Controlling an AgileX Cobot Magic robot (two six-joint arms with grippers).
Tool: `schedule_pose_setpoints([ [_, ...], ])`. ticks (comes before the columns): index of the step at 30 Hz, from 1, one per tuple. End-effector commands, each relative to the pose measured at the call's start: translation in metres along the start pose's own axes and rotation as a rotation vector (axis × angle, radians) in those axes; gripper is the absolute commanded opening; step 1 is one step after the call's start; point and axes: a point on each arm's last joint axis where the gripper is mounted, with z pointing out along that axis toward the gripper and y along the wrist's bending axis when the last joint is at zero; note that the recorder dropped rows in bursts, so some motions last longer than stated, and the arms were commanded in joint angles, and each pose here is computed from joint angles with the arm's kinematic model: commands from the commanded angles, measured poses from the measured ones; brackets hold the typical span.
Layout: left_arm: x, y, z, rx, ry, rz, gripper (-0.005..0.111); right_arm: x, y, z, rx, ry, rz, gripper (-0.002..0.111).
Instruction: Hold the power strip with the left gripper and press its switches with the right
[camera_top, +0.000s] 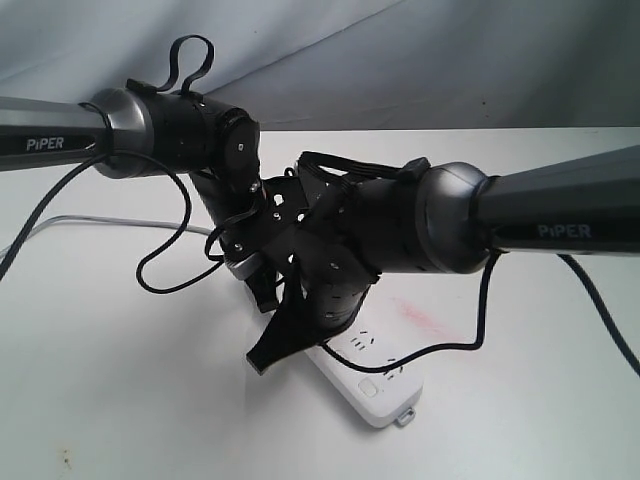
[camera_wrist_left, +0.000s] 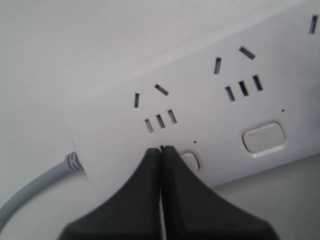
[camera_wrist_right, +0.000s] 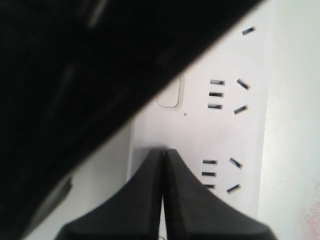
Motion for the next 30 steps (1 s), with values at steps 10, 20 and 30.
schedule_pose_setpoints([
  [10,0.001,-0.015,0.01,0.081,0.044,-0.007,0.0,-0.004,0.0,-0.033,-0.052,-0.126,0.064,0.0],
  [20,0.001,-0.015,0.01,0.081,0.044,-0.007,0.0,-0.009,-0.009,-0.032,0.044,-0.171,0.07,0.0],
  [30,0.001,-0.015,0.01,0.081,0.044,-0.007,0.0,-0.009,-0.006,-0.023,0.025,-0.173,0.08,0.0],
])
